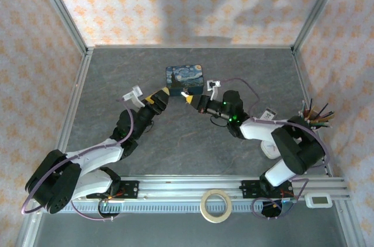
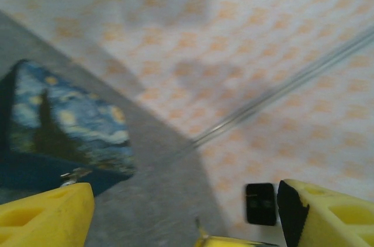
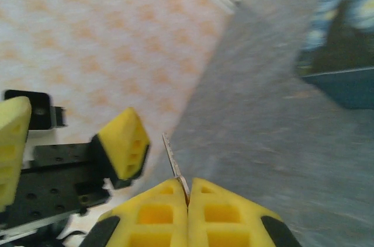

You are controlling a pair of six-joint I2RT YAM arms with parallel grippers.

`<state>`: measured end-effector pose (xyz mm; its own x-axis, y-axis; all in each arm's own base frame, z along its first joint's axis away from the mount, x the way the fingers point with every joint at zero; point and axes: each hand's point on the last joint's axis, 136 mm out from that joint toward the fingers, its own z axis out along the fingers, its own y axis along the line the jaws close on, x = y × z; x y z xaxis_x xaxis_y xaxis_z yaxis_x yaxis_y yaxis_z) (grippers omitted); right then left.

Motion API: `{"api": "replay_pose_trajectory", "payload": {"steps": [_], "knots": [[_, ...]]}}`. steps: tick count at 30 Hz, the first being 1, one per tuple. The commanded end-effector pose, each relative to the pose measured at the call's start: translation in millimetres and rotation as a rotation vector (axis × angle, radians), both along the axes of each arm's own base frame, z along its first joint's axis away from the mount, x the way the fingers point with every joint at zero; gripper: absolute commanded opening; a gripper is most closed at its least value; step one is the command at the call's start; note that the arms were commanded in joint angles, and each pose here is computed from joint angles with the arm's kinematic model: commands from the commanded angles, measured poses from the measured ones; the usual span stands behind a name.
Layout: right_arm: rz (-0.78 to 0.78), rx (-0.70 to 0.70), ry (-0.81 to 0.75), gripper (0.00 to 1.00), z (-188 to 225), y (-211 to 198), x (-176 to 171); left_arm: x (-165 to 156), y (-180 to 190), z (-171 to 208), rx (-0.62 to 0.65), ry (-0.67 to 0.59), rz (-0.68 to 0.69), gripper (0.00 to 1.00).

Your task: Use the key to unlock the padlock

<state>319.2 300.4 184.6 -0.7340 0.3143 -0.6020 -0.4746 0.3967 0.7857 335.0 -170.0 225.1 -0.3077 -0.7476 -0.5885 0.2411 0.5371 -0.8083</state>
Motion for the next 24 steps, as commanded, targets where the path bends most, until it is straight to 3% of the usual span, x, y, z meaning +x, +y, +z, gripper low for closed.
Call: {"api": "replay_pose_trajectory", "payload": {"steps": [1, 3, 6, 10, 16, 24], "knots": [[-0.162, -0.263, 0.013, 0.0, -38, -39, 16, 16, 0, -38, 0.129, 0.161, 0.037, 0.78], [-0.231, -0.36, 0.02, 0.0, -47, -58, 22, 24, -11, -56, 0.175, 0.222, 0.004, 0.76], [-0.327, -0.486, 0.021, 0.0, -53, -86, 28, 38, -30, -80, 0.226, 0.298, -0.052, 0.65], [-0.409, -0.588, 0.005, 0.0, -53, -113, 31, 59, -48, -108, 0.292, 0.355, -0.058, 0.64], [-0.434, -0.56, -0.024, 0.0, -42, -122, 26, 90, -58, -152, 0.375, 0.457, -0.018, 0.62], [-0.425, -0.516, -0.035, 0.0, -38, -121, 19, 108, -75, -178, 0.404, 0.481, -0.011, 0.61]]}}
